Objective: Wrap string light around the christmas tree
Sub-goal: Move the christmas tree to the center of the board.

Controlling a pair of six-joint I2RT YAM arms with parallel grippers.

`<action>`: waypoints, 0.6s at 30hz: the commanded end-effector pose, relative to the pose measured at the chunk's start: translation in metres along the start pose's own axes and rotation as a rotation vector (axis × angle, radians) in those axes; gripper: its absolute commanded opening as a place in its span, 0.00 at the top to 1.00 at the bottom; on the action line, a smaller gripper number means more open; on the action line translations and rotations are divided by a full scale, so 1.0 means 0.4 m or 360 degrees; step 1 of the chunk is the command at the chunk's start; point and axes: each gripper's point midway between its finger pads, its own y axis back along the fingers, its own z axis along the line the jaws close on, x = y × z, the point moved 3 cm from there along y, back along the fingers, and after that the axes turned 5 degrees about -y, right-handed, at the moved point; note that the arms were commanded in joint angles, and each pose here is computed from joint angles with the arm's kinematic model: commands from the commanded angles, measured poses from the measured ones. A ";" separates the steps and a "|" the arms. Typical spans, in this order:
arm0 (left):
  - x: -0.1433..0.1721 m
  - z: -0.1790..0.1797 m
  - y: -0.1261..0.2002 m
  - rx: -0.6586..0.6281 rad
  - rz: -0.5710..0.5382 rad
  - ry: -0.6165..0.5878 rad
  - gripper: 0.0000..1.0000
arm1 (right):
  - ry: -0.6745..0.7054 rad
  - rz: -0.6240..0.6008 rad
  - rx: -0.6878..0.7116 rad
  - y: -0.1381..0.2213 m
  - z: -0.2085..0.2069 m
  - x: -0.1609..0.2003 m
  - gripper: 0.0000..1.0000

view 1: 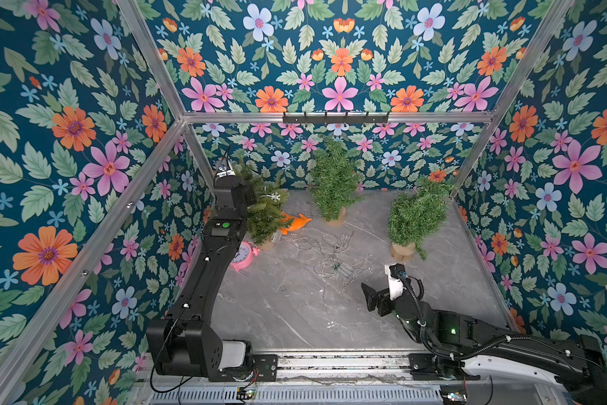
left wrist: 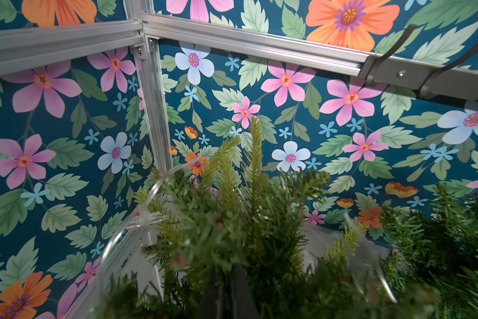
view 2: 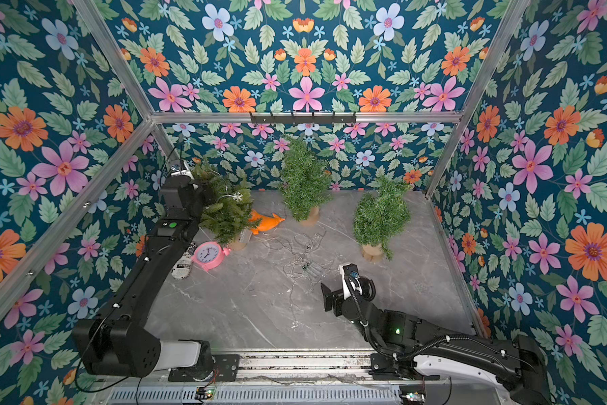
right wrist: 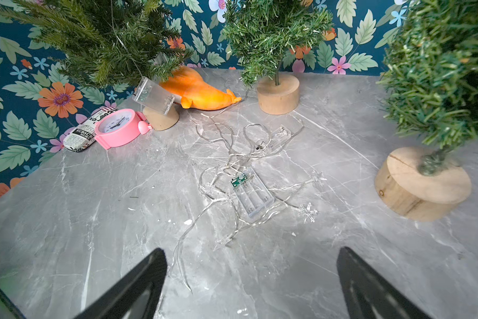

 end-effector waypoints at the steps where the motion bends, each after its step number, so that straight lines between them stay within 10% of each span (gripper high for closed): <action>1: 0.020 0.002 0.003 0.0010 0.0057 -0.0050 0.85 | -0.0029 -0.0022 0.0012 0.002 -0.001 -0.011 0.03; 9: -0.020 -0.010 0.026 0.0079 0.0026 -0.0045 0.45 | -0.0033 -0.0024 0.0007 0.002 0.005 -0.018 0.02; 18: -0.077 -0.007 0.063 0.0094 -0.0032 -0.0014 0.31 | -0.0032 -0.0025 0.0009 0.007 0.003 -0.024 0.02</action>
